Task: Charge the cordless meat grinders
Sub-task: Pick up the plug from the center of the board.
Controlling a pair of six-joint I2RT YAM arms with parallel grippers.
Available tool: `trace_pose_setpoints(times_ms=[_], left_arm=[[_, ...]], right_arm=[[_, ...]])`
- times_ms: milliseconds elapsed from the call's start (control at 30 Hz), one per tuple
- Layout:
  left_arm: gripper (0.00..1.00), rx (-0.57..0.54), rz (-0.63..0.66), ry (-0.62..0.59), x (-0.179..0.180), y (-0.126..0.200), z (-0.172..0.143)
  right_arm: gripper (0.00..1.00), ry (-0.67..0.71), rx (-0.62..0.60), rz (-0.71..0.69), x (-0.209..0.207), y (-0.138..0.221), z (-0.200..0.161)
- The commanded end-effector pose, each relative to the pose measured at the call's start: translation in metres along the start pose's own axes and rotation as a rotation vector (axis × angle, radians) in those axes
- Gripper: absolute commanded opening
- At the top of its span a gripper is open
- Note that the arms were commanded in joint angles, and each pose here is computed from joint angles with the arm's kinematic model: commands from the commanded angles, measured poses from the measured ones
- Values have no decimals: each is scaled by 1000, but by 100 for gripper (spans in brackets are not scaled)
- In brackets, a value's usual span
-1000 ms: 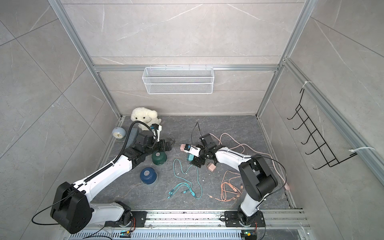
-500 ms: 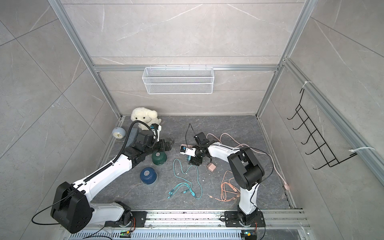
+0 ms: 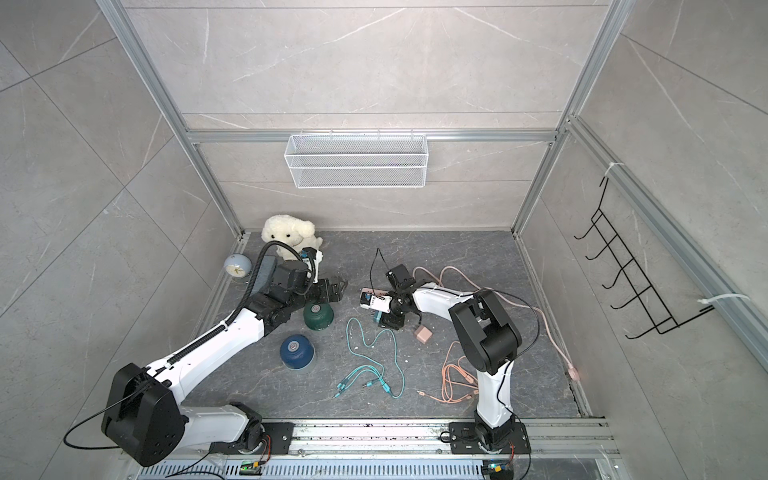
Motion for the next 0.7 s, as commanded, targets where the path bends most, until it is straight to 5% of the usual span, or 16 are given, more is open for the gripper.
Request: trace_pose_setpoints(times_ms=[0,167,667], left_arm=[[94,-26,-11,-16,-8,6,11],[94,-21,-9,-15,-7,7,10],[91,114,-46,4,-20,12,5]], right_arm=[[63,-11,7,-8,-2,0,1],[40,-37,11,0,-3,-1,0],[34,8,-209,-120,-9,75,42]])
Point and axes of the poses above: each gripper's point midway between its finger pads, its own y axis back along the fingers, its own x axis along the line the jaws close on, z = x × y, the point moved 3 cm from there along y, back along the fingers, and after that the axes turned 10 degrees about y, right-handed, at the moved point
